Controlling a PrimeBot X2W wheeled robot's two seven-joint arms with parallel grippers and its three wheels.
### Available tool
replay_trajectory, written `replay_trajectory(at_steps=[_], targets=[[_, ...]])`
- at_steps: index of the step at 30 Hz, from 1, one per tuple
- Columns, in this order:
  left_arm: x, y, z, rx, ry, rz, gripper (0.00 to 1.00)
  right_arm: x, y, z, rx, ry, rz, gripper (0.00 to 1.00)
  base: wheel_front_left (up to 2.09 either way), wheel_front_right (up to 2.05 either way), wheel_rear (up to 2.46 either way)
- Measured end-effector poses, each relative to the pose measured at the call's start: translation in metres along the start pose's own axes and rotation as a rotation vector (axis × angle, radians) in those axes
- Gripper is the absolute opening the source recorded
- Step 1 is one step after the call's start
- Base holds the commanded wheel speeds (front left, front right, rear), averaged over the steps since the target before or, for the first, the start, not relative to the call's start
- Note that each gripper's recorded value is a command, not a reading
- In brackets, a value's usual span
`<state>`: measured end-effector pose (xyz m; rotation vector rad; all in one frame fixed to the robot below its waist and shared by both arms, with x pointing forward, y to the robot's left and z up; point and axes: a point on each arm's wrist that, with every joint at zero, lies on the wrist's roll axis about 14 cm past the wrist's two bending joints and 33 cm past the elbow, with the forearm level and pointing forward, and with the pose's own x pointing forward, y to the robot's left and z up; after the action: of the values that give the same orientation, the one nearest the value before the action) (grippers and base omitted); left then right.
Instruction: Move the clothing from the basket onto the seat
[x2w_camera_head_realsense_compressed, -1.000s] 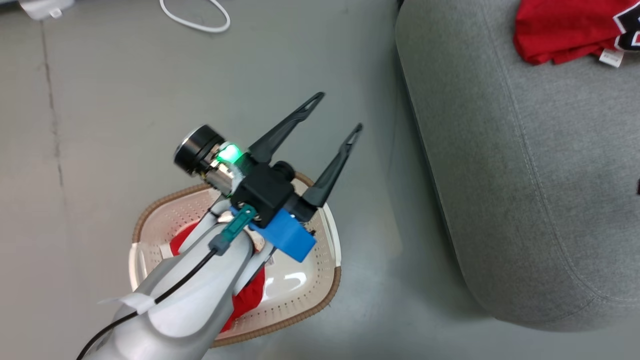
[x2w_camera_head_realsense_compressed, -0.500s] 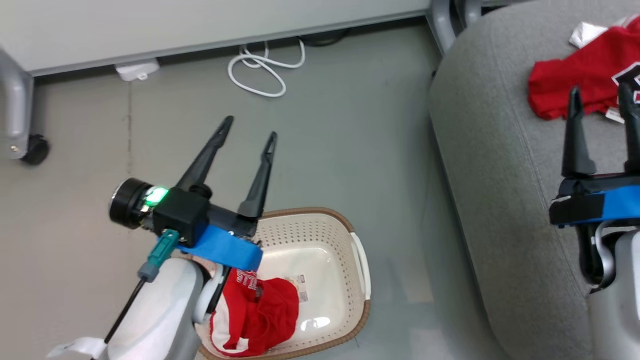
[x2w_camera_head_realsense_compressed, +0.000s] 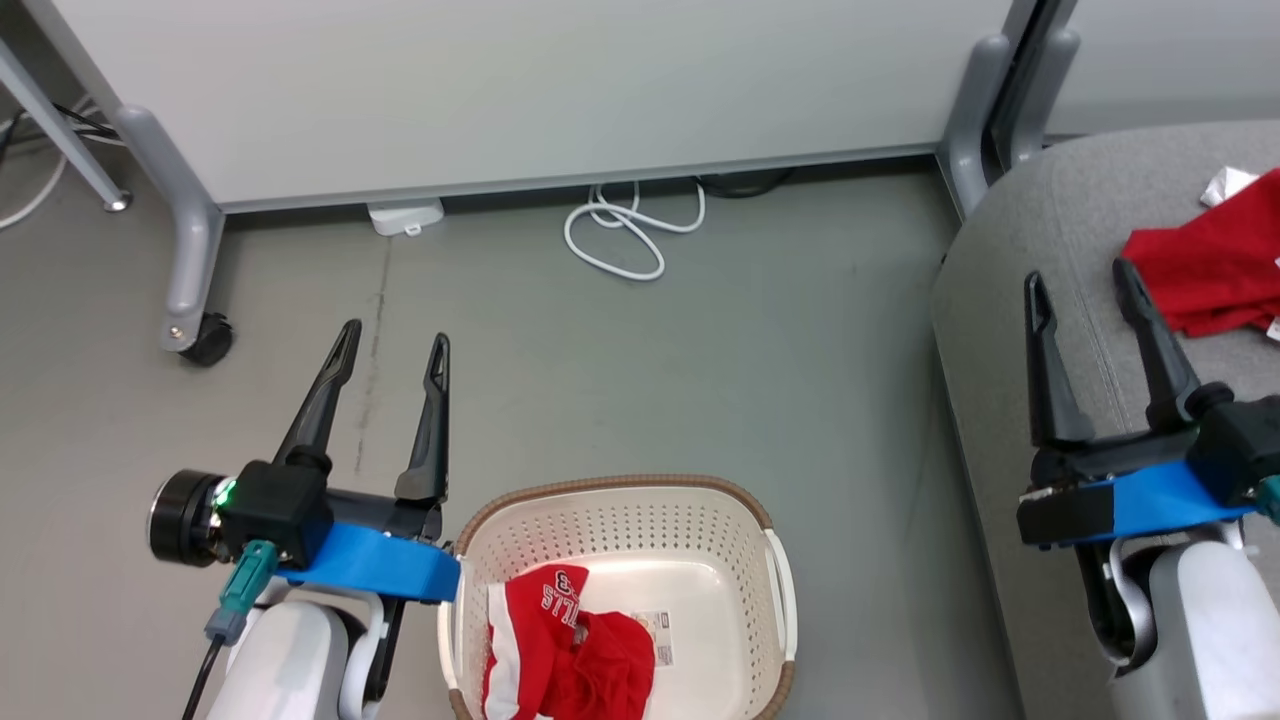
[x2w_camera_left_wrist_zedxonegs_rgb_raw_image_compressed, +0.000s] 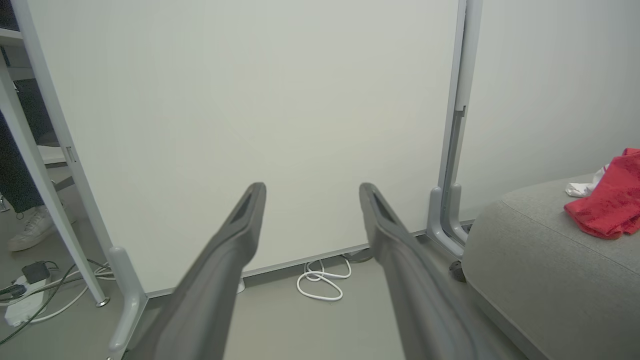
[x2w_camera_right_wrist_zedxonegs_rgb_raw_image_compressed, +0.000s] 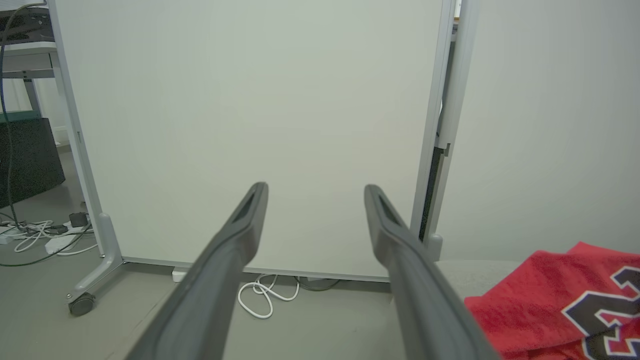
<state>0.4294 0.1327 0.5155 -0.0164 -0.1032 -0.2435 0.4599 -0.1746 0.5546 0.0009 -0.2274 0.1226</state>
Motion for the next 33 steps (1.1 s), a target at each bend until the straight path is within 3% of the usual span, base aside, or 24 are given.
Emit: replay_trajectory(at_steps=[12,33], targets=[[-0.039,0.032,0.016,-0.007,-0.036,0.151,1.0,-0.028,0.026,0.005,0.038,0.003,0.032,1.0,0.0,0.0,0.0],[-0.067,0.033,0.017,-0.015,-0.037,0.184,1.0,-0.068,0.022,-0.008,0.072,0.066,-0.009,1.0,0.0,0.0,0.0]])
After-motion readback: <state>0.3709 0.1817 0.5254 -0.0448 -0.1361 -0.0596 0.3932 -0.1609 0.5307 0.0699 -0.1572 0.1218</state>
